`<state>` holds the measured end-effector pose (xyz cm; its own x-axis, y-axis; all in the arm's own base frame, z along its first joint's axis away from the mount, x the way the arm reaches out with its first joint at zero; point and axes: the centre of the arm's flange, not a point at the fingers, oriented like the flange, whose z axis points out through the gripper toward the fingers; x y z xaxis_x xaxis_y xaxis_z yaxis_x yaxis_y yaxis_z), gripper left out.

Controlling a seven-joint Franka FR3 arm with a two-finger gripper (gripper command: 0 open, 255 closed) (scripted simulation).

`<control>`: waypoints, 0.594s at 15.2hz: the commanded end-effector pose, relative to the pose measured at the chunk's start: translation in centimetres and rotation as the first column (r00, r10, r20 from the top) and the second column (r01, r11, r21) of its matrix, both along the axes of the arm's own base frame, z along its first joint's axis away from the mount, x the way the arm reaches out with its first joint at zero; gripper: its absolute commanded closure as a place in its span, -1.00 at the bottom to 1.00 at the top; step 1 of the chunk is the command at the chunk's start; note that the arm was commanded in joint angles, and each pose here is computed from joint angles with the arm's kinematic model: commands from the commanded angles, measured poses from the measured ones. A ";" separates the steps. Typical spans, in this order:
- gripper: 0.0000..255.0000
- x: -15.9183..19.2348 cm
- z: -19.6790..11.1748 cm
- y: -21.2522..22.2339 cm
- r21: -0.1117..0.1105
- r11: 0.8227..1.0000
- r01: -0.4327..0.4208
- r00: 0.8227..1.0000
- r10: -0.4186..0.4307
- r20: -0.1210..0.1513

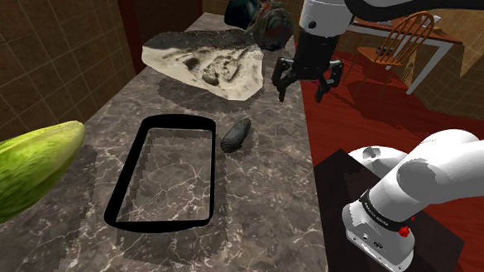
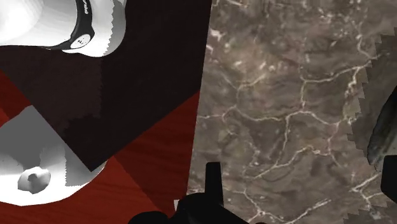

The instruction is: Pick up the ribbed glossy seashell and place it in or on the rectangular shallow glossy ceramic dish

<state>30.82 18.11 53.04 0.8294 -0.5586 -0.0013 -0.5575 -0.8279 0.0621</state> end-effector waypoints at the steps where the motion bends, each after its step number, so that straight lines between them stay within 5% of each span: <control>1: -1.00 0.8 -0.8 2.1 0.006 0.998 0.062 0.998 -0.062 0.002; 9: -1.00 5.7 -5.0 10.1 0.022 0.958 0.286 0.958 -0.286 0.005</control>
<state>36.13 27.09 48.59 0.6603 -0.7510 -0.0074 -0.7501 -0.6599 0.0449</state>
